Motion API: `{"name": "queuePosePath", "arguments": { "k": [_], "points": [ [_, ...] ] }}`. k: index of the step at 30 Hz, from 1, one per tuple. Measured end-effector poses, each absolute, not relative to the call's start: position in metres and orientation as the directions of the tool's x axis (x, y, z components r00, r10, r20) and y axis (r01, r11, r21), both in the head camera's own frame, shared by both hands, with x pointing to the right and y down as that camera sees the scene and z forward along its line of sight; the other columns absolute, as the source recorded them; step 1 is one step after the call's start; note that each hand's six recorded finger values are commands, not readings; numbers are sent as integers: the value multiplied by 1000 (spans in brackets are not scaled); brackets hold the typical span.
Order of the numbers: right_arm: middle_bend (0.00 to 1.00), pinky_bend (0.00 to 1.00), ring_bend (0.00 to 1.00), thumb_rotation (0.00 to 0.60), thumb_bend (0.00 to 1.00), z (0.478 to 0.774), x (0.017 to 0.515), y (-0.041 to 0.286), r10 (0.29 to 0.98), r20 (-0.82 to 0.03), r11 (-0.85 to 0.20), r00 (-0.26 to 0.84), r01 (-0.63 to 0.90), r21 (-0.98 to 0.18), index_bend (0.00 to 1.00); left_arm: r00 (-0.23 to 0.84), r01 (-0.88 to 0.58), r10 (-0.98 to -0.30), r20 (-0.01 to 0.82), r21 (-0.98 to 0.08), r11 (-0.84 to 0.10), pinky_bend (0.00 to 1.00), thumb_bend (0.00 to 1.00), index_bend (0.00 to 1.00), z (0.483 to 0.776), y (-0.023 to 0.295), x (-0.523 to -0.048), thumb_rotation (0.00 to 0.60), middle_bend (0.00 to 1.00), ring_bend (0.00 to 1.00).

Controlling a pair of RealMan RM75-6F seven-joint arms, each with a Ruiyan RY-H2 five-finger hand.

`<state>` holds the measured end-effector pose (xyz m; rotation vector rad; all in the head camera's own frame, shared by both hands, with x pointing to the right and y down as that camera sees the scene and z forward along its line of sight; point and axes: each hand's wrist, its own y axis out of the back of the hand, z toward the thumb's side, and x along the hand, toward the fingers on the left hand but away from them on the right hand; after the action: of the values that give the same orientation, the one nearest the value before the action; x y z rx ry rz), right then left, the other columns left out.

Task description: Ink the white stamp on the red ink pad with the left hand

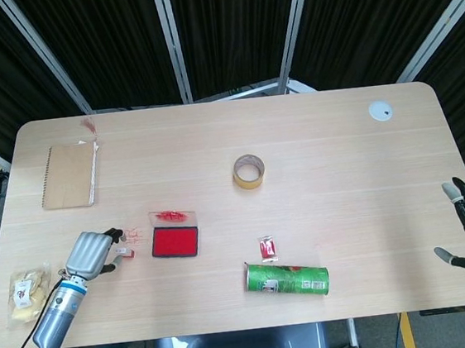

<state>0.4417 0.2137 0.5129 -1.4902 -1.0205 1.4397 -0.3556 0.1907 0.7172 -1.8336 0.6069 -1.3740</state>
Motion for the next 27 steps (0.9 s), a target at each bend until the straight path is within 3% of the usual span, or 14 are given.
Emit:
{"name": "queuePosePath", "arguments": {
  "k": [27],
  "points": [
    [0, 0, 0, 600, 0, 516, 445, 212, 935, -356, -356, 7, 13, -935, 0, 305, 107, -731, 610, -785, -610, 945, 316, 497, 728, 192, -355, 600, 510, 902]
  ]
}}
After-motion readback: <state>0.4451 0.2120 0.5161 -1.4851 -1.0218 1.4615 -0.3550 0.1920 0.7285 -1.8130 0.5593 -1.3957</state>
